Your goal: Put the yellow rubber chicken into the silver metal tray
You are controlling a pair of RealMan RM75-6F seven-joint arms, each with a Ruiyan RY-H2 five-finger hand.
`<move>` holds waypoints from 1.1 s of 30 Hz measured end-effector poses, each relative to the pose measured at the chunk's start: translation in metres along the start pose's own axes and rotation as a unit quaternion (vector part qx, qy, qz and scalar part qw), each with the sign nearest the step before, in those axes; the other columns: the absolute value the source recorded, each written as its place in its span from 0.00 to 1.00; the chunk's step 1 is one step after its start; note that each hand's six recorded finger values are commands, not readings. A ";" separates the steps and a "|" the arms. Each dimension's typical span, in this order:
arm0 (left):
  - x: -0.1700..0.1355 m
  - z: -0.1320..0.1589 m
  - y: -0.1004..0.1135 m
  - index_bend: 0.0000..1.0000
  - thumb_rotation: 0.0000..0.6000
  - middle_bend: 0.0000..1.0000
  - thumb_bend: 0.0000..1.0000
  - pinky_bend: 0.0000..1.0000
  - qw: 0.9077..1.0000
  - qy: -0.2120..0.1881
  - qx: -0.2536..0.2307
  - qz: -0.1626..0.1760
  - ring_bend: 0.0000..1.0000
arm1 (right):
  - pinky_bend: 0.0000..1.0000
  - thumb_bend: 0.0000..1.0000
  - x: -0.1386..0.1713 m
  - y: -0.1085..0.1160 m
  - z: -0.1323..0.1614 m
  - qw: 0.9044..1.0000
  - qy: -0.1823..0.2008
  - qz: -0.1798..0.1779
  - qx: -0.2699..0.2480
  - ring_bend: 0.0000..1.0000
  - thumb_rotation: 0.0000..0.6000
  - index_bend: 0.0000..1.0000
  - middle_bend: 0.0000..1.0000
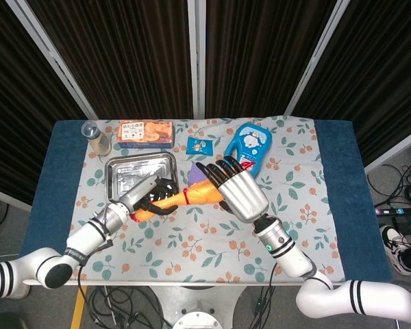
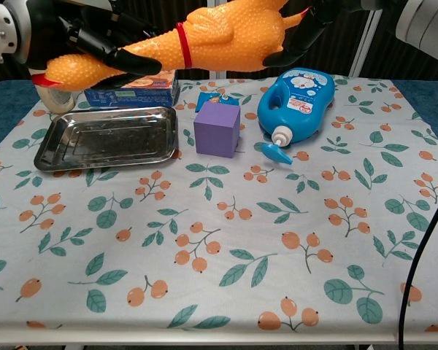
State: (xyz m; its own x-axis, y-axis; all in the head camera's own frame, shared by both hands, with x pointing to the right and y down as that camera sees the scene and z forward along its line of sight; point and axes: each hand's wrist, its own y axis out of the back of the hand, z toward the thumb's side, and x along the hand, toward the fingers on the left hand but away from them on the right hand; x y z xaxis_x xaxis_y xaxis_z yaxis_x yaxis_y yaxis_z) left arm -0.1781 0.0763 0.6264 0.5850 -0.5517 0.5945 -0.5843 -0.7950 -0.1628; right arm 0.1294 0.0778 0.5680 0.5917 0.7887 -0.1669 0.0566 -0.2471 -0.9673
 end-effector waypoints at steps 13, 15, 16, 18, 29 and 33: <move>0.002 0.000 0.002 0.77 1.00 0.84 0.71 0.84 1.000 0.000 0.002 0.000 0.76 | 0.20 0.37 0.003 -0.013 0.010 0.999 0.020 0.034 0.008 0.45 1.00 0.71 0.68; 0.002 0.001 0.002 0.77 1.00 0.84 0.71 0.84 1.000 -0.001 0.002 0.000 0.76 | 0.20 0.42 0.003 -0.015 0.012 0.999 0.024 0.041 0.008 0.47 1.00 0.76 0.72; 0.002 0.001 0.003 0.77 1.00 0.84 0.71 0.84 1.000 -0.001 0.002 0.001 0.76 | 0.20 0.46 0.004 -0.017 0.014 0.999 0.028 0.046 0.009 0.49 1.00 0.79 0.74; 0.003 0.001 0.003 0.77 1.00 0.84 0.71 0.84 1.000 -0.001 0.003 0.001 0.76 | 0.20 0.52 0.005 -0.021 0.017 0.998 0.033 0.055 0.013 0.51 1.00 0.83 0.76; 0.004 -0.004 0.004 0.77 1.00 0.84 0.71 0.84 1.000 0.004 0.017 0.006 0.76 | 0.20 0.67 0.009 -0.031 0.028 0.996 0.049 0.077 0.010 0.59 1.00 0.98 0.86; 0.002 -0.003 0.004 0.77 1.00 0.84 0.71 0.84 1.000 0.002 0.017 0.007 0.76 | 0.21 0.55 0.010 -0.029 0.026 0.996 0.044 0.074 0.008 0.55 1.00 0.88 0.81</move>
State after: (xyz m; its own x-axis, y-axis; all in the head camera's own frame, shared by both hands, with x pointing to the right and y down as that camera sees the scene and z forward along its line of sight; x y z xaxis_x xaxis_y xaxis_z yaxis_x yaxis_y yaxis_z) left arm -0.1807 0.0725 0.6295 0.5736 -0.5625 0.5955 -0.5734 -0.7949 -0.1984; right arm 0.1129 0.1072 0.5900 0.6611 0.6916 -0.2910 -0.0490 -0.3472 -0.9365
